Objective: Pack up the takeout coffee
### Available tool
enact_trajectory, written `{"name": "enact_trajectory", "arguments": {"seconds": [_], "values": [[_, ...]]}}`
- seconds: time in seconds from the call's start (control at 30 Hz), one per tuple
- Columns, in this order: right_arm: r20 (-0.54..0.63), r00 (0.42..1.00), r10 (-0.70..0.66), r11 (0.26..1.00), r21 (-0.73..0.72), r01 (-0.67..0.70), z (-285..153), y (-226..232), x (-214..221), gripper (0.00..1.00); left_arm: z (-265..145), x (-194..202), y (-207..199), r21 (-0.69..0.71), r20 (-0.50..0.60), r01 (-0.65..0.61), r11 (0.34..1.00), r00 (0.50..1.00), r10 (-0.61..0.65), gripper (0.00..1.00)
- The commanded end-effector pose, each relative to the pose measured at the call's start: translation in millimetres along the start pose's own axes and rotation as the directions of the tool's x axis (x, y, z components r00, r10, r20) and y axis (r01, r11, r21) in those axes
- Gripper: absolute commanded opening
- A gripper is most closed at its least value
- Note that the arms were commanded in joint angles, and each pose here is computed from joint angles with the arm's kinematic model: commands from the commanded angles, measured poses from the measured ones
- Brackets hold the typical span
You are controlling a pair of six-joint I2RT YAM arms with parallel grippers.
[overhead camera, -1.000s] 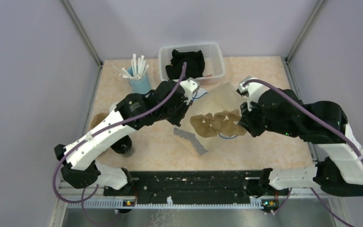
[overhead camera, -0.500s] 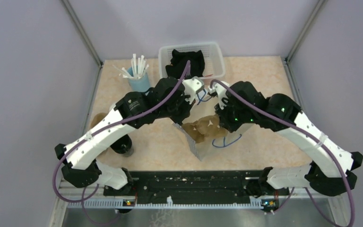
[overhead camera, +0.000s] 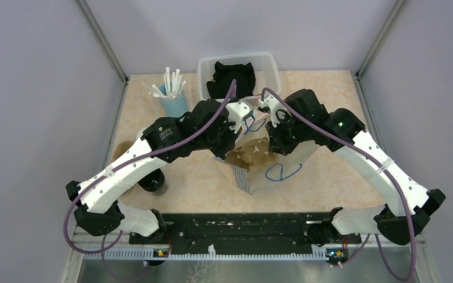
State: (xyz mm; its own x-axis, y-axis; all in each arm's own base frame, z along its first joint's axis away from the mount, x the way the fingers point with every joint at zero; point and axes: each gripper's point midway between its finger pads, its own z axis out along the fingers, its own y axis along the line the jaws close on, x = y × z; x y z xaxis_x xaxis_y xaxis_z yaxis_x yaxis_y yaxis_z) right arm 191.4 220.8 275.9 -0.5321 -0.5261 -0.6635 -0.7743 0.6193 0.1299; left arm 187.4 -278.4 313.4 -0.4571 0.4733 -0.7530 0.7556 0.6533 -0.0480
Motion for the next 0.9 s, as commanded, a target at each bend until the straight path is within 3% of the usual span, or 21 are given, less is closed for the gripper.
{"name": "enact_trajectory", "arguments": {"seconds": [0.0, 0.03, 0.1, 0.13, 0.17, 0.23, 0.4, 0.53, 0.6, 0.73, 0.87], "values": [[0.056, 0.998, -0.041, 0.997, -0.067, 0.044, 1, 8, -14, 0.00, -11, -10, 0, 0.006, 0.063, 0.000, 1.000, 0.998, 0.000, 0.00], [0.052, 0.998, -0.032, 0.999, -0.028, 0.033, 4, 1, -15, 0.00, -10, -8, 0, 0.008, 0.060, 0.002, 1.000, 0.998, -0.002, 0.00], [0.030, 0.999, 0.033, 0.966, 0.256, -0.040, -1, -47, -14, 0.23, -9, -4, 4, -0.014, 0.050, 0.013, 1.000, 0.999, -0.012, 0.00], [0.058, 0.996, 0.070, 0.915, 0.395, -0.087, -14, -69, -15, 0.31, -9, -3, 6, -0.028, 0.051, 0.024, 0.999, 0.998, -0.022, 0.00], [0.115, 0.990, 0.081, 0.877, 0.464, -0.126, -31, -79, -23, 0.47, -9, -2, 9, -0.047, 0.053, 0.038, 0.998, 0.998, -0.035, 0.00], [0.243, 0.967, 0.076, 0.918, 0.361, -0.163, -50, -59, -51, 0.60, -9, -1, 14, -0.075, 0.061, 0.069, 0.995, 0.996, -0.065, 0.00], [0.303, 0.947, 0.105, 0.982, 0.119, -0.147, -73, -10, -74, 0.65, -3, 5, 16, -0.101, 0.030, 0.091, 0.991, 0.996, -0.089, 0.00], [0.357, 0.923, 0.143, 0.985, 0.034, -0.166, -102, 10, -76, 0.65, 1, 11, 18, -0.115, 0.000, 0.093, 0.989, 0.996, -0.094, 0.00], [0.370, 0.914, 0.168, 0.970, 0.103, -0.219, -116, -1, -73, 0.68, 1, 10, 17, -0.112, 0.002, 0.096, 0.989, 0.995, -0.096, 0.00], [0.285, 0.942, 0.177, 0.848, 0.441, -0.293, -131, -58, -33, 0.81, 3, 10, 16, -0.110, -0.018, 0.097, 0.989, 0.995, -0.100, 0.00], [0.108, 0.981, 0.160, 0.852, 0.487, -0.193, -106, -65, -2, 0.82, 6, 9, 12, -0.094, -0.031, 0.100, 0.991, 0.994, -0.103, 0.00]]}}
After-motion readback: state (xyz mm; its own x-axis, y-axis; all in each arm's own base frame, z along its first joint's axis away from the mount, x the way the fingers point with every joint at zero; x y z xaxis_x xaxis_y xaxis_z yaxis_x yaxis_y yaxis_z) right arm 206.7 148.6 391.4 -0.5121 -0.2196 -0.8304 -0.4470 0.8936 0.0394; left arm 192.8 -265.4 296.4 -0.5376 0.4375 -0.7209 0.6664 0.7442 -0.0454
